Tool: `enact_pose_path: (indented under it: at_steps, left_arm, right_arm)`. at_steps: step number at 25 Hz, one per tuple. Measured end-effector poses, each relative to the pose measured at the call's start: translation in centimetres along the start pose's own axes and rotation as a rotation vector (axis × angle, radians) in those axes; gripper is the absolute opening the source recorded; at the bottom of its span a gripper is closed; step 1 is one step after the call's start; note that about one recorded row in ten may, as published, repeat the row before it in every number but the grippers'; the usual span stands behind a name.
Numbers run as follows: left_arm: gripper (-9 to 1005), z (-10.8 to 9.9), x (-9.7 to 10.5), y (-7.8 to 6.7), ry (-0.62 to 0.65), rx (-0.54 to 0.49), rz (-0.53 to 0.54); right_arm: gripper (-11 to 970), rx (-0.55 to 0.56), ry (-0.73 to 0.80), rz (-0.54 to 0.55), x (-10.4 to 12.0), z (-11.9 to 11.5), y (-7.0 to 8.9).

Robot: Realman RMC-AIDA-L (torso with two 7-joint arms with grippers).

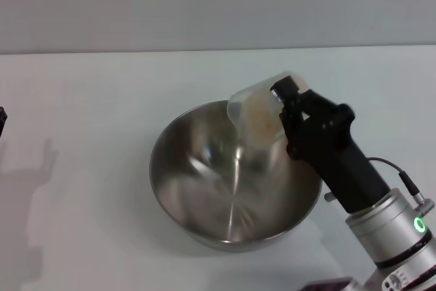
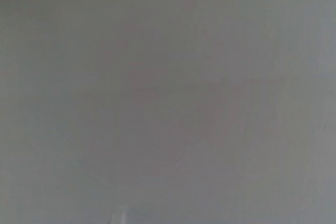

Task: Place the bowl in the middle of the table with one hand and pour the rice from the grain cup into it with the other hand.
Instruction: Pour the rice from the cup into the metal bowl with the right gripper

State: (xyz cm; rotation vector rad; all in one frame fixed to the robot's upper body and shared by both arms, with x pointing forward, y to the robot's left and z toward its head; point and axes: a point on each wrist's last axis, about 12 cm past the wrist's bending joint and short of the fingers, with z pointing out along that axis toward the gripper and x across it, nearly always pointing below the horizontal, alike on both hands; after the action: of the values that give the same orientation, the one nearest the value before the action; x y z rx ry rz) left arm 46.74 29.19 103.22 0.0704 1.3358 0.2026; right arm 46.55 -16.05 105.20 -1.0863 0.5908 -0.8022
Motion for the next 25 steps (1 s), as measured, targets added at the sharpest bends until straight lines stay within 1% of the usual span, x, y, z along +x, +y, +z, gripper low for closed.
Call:
enact_pose_path:
  at_steps: [2,7,9,15,22,25]
  left_arm:
    - [830,-0.1,0.0,0.0,0.002,-0.001,-0.001]
    - [829,-0.1,0.0,0.0,0.003,-0.001,-0.004]
    - [829,-0.2,0.1,0.0,0.005,-0.001,-0.021]
    - [829,-0.2,0.2,0.1,0.007,0.0,-0.019]
    - [829,-0.3,0.2,0.2,0.007,-0.001,-0.019]
    - [830,-0.2,0.2,0.1,0.007,-0.001,-0.02]
  right_arm:
    - [11,-0.006,-0.026,-0.073,-0.3,-0.1,0.1]
    - [12,-0.048,-0.042,-0.303,-0.5,0.0,0.6]
    - [12,-0.057,-0.043,-0.376,-0.5,0.2,0.8]
    - [12,-0.048,-0.058,-0.583,-0.7,0.6,0.7]
    - [12,-0.059,-0.099,-0.749,-1.3,0.4,1.0]
    - [12,-0.051,-0.132,-0.799,-1.7,0.1,1.1]
